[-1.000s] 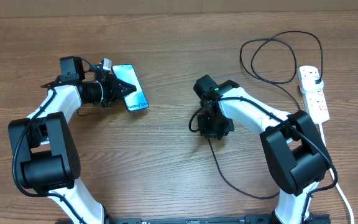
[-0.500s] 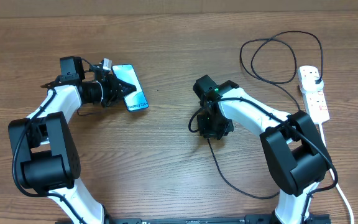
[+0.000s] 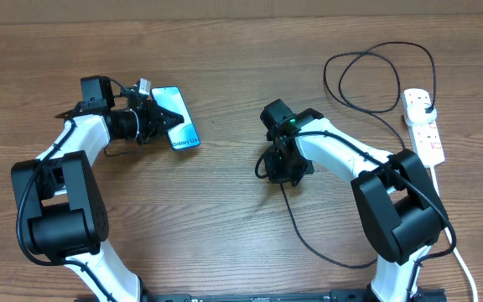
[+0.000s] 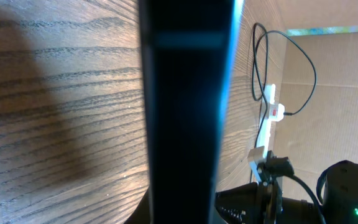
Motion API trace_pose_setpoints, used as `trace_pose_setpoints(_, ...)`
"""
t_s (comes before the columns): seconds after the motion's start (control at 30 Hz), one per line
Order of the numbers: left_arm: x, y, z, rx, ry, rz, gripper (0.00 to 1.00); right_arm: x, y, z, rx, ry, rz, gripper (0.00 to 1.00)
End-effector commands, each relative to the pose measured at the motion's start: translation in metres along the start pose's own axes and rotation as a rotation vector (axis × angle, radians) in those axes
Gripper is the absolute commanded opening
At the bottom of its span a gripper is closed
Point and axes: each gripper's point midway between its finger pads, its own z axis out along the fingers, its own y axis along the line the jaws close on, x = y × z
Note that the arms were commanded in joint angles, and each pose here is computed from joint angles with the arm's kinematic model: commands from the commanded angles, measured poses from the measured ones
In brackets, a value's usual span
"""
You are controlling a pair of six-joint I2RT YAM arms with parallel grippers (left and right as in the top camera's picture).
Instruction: Plug charger to phone and switch on socket
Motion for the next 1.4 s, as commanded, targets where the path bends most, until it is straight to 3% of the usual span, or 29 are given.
trace_pose_setpoints(0.0, -0.002, -0.003, -0.002, 0.019, -0.005, 0.003, 0.04, 0.013, -0.005, 0.017, 0.009, 0.06, 0.01, 0.04)
trace_pose_setpoints(0.2, -0.003, 0.001, -0.002, -0.003, -0.009, 0.073, 0.04, 0.018, 0.009, 0.012, -0.078, 0.083, -0.021, 0.04)
trace_pose_setpoints(0.37, 0.012, -0.043, -0.008, 0.267, 0.04, 0.277, 0.04, 0.028, 0.057, -0.023, -0.368, 0.079, -0.154, 0.04)
trace_pose_setpoints(0.5, 0.015, -0.052, -0.011, 0.323, 0.042, 0.32, 0.04, 0.031, 0.102, -0.062, -0.649, 0.04, -0.251, 0.04)
trace_pose_setpoints(0.7, 0.024, -0.081, -0.024, 0.519, 0.045, 0.422, 0.04, 0.025, 0.154, -0.091, -0.901, -0.057, -0.404, 0.04)
trace_pose_setpoints(0.87, 0.025, -0.084, -0.026, 0.54, 0.052, 0.401, 0.04, 0.011, 0.184, -0.102, -0.945, -0.148, -0.437, 0.04)
trace_pose_setpoints(1.0, 0.025, -0.084, -0.026, 0.537, 0.081, 0.297, 0.04, -0.001, 0.199, -0.107, -0.947, -0.207, -0.415, 0.04)
trace_pose_setpoints(1.37, 0.029, -0.095, -0.034, 0.614, 0.122, 0.209, 0.04, -0.026, 0.19, -0.107, -0.894, -0.276, -0.324, 0.04)
